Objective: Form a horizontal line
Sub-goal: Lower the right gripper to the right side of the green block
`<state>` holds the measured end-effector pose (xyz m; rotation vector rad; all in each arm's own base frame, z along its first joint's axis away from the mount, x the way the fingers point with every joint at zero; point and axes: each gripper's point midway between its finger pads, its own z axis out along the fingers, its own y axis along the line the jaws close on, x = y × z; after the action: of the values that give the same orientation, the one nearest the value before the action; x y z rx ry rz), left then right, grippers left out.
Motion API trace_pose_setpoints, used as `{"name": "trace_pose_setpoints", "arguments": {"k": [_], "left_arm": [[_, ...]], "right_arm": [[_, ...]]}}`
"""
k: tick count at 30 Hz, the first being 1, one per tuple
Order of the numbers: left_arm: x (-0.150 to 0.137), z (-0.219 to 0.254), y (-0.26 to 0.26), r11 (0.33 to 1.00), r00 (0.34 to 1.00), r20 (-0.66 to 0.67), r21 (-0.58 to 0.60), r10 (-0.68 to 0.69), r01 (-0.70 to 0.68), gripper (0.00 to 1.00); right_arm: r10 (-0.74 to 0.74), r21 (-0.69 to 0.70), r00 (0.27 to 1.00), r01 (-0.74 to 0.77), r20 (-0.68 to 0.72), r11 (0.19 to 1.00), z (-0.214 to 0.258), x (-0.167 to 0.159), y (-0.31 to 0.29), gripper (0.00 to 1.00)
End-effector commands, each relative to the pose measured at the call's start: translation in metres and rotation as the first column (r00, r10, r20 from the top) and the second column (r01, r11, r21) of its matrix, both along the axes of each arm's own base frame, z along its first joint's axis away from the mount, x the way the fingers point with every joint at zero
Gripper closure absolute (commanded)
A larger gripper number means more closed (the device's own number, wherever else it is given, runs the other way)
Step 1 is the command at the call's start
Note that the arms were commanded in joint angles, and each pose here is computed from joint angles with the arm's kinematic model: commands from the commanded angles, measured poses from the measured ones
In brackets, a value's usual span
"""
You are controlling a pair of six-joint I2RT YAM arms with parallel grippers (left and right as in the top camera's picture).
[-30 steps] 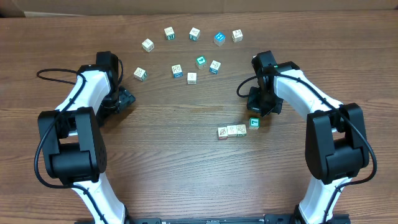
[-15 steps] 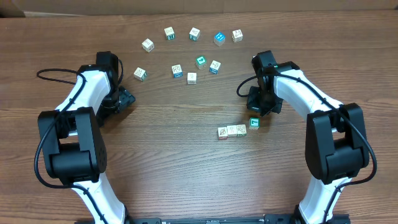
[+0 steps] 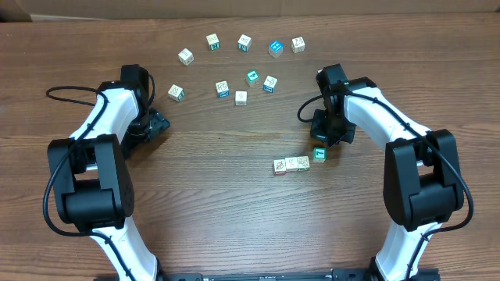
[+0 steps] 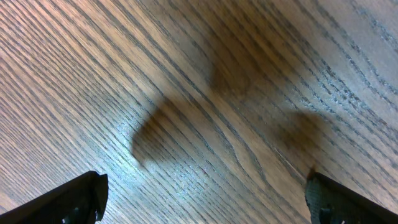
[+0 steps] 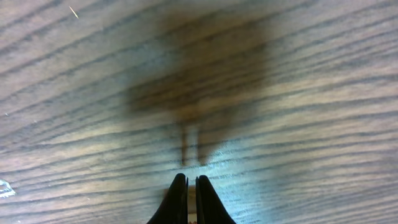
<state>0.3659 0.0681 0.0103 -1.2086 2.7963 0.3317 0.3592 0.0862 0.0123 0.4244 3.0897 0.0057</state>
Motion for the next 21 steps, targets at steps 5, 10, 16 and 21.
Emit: {"name": "trace_pose_setpoints", "arguments": {"k": [5, 10, 16, 21], "left_arm": [[-0.003, 0.001, 0.006, 0.999, 1.0, -0.012, 0.038, -0.008, 0.008, 0.0], [-0.003, 0.001, 0.006, 0.999, 1.0, -0.012, 0.038, -0.008, 0.008, 0.0], [-0.003, 0.001, 0.006, 0.999, 1.0, -0.012, 0.038, -0.008, 0.008, 0.0], [-0.003, 0.001, 0.006, 0.999, 1.0, -0.012, 0.038, -0.008, 0.008, 0.01]], "right_arm": [[-0.001, 0.02, 0.998, 0.0, 0.056, 1.0, 0.017, 0.01, 0.005, 0.96], [0.001, 0.078, 0.999, -0.005, 0.053, 0.997, 0.017, 0.01, 0.015, 0.96], [0.002, 0.098, 1.0, -0.004, 0.014, 0.995, 0.017, 0.001, 0.018, 0.96], [0.003, 0.106, 1.0, -0.002, -0.012, 0.994, 0.017, -0.005, 0.019, 0.96]]}}
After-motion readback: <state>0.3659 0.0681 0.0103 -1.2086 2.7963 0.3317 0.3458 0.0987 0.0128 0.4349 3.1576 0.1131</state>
